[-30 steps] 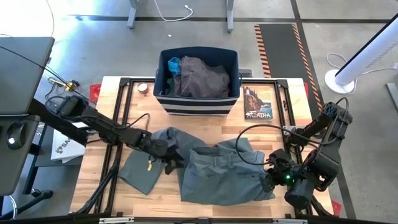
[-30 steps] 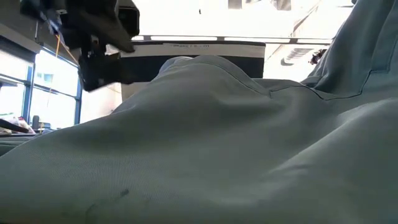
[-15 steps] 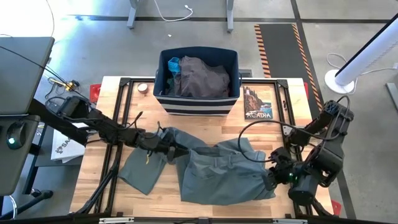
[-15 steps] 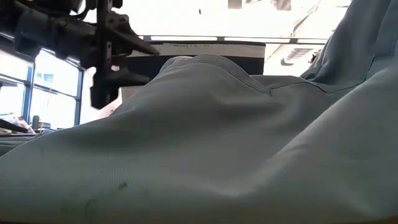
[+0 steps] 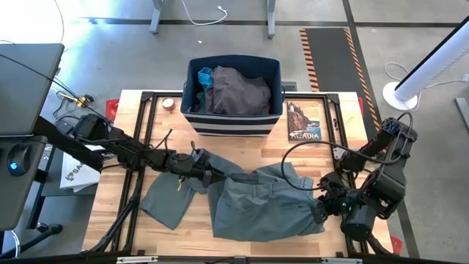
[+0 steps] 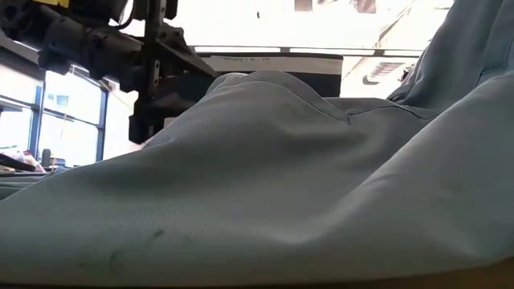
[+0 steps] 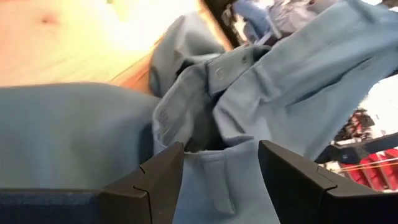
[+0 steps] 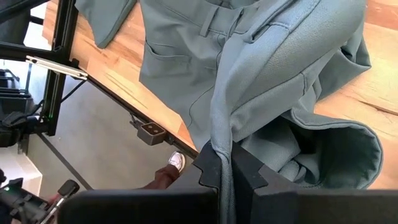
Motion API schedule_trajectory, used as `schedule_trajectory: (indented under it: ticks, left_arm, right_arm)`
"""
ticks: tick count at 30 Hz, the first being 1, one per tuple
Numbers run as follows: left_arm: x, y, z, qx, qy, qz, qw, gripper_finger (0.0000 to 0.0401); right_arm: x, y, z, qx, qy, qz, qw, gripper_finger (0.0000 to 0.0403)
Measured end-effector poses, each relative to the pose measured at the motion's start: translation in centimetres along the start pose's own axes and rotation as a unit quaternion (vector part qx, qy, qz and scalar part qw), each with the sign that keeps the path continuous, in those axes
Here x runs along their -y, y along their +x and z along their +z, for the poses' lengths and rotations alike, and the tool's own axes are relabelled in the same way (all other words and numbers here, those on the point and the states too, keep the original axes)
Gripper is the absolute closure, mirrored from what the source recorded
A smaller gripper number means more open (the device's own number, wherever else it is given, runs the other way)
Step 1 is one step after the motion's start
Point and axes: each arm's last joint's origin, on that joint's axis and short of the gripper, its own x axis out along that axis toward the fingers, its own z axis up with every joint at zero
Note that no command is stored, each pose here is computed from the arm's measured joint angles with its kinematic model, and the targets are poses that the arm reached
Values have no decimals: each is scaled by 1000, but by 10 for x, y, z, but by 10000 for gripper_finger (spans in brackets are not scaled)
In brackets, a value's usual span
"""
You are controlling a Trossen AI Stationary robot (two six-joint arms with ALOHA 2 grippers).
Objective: Sort clothes
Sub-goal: Fold the blue pants
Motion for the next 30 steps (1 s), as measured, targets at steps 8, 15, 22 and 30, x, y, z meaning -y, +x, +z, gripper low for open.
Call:
schedule_trajectory:
  ticks: [8, 15, 22, 30]
  left_arm:
    - [0, 18, -4, -44, 35, 16, 998, 198]
    - [4, 25, -4, -46, 73, 12, 996, 198]
    - [5, 45, -5, -57, 77, 15, 995, 199]
    - [2, 59, -9, -118, 72, 72, 988, 301]
  right_arm:
    - [0, 0, 0, -1, 0, 1, 1000, 402]
    - [-1, 0, -1, -5, 2, 3, 1000, 402]
    - [-1, 0, -1, -5, 2, 2, 1000, 402]
    - [-1, 0, -1, -6, 2, 2, 1000, 402]
